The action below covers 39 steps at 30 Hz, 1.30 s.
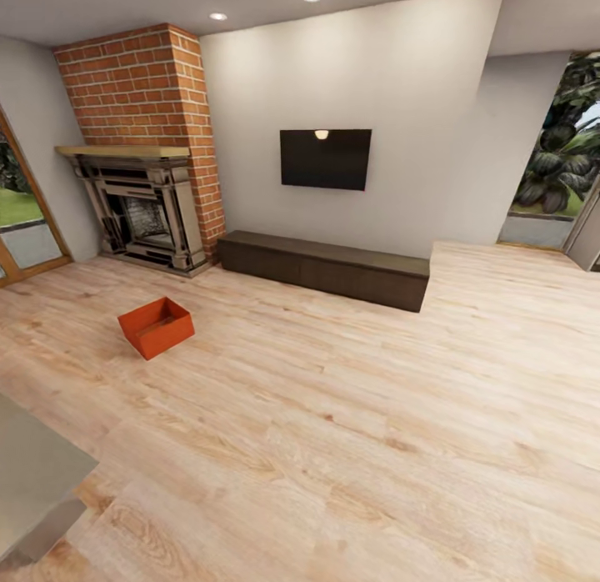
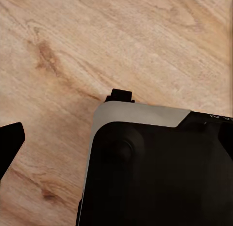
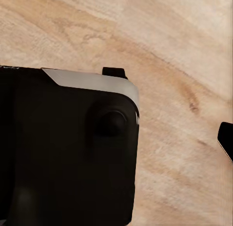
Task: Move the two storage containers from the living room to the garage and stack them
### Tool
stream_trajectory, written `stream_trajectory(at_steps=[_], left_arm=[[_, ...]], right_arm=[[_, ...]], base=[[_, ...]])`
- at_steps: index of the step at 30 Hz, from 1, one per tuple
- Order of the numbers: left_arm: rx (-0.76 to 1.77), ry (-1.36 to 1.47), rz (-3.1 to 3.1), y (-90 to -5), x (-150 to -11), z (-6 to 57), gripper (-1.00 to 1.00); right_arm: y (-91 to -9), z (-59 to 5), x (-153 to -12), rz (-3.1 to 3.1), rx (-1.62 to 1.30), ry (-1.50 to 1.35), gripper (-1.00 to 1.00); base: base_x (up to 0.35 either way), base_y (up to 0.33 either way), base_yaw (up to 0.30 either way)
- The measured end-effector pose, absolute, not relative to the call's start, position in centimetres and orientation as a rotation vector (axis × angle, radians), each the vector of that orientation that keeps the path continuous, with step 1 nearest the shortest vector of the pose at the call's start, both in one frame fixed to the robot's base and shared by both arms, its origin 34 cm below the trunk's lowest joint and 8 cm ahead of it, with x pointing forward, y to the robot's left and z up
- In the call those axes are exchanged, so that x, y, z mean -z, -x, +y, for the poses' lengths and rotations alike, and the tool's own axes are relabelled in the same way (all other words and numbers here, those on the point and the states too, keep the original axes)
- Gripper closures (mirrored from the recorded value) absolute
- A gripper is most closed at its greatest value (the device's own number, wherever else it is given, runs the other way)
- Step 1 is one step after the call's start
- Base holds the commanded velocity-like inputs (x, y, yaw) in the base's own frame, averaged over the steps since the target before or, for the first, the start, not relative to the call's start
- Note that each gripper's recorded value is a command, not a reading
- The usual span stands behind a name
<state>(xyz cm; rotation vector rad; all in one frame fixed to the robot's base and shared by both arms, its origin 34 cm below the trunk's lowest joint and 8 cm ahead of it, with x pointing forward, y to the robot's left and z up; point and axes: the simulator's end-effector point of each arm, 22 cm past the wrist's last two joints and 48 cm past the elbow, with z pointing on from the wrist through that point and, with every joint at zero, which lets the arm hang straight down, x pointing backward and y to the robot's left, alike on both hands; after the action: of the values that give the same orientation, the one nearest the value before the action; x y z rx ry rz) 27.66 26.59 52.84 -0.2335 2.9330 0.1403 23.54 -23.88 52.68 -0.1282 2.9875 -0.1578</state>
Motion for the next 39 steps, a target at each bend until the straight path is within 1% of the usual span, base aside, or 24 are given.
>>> stream_trajectory(at_steps=[32,39], left_arm=[[-0.139,0.233,2.934,-27.63,-52.83,26.51,-1.0],[-0.14,0.234,2.933,-27.63,-52.83,26.56,-1.0]], right_arm=[[-23.54,-23.88,-52.68,2.987,0.158,0.128,-1.0],[-23.54,-23.88,-52.68,2.988,0.158,0.128,-1.0]], base=[[0.323,0.0,0.001],[0.323,0.0,0.183]])
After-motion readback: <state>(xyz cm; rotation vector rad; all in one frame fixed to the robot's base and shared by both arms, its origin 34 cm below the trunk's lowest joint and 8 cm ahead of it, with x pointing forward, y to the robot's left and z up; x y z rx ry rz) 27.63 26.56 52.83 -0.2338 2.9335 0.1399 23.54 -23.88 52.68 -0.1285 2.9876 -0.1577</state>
